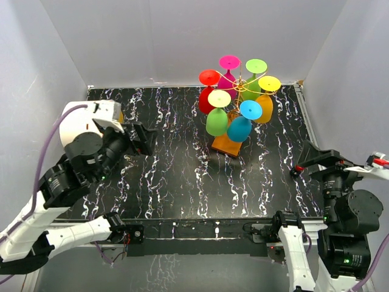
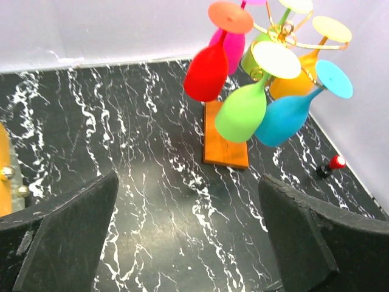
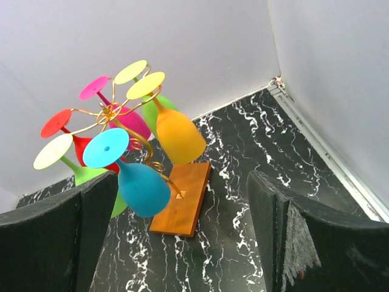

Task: Place the wine glass upside down on the wine glass rack

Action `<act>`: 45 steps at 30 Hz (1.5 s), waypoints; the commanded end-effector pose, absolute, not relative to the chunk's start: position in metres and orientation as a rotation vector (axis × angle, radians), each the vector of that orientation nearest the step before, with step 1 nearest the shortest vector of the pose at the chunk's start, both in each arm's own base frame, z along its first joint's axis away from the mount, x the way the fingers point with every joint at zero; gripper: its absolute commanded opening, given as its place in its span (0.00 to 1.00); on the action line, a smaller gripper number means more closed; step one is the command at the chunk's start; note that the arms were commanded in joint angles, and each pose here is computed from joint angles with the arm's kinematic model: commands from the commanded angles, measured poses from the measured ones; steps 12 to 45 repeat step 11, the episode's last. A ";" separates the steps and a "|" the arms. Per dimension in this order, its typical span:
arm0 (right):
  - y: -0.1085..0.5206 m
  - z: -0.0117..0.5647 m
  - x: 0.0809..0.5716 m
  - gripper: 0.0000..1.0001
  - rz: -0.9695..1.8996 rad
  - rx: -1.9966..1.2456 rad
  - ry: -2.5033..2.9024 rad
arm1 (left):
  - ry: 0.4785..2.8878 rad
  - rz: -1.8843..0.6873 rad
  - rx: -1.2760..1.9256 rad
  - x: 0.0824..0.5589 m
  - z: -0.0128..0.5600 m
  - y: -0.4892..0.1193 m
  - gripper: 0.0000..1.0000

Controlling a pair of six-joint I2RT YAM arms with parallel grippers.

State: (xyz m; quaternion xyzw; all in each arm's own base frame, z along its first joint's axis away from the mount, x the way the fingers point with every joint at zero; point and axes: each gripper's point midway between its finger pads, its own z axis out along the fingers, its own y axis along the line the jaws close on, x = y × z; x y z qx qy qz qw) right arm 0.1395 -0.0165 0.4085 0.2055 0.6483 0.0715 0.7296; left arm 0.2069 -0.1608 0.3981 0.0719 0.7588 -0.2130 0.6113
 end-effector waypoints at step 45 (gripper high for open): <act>-0.021 0.426 0.125 0.86 0.136 0.450 1.343 | 1.576 -0.434 0.112 0.190 0.443 -0.106 0.99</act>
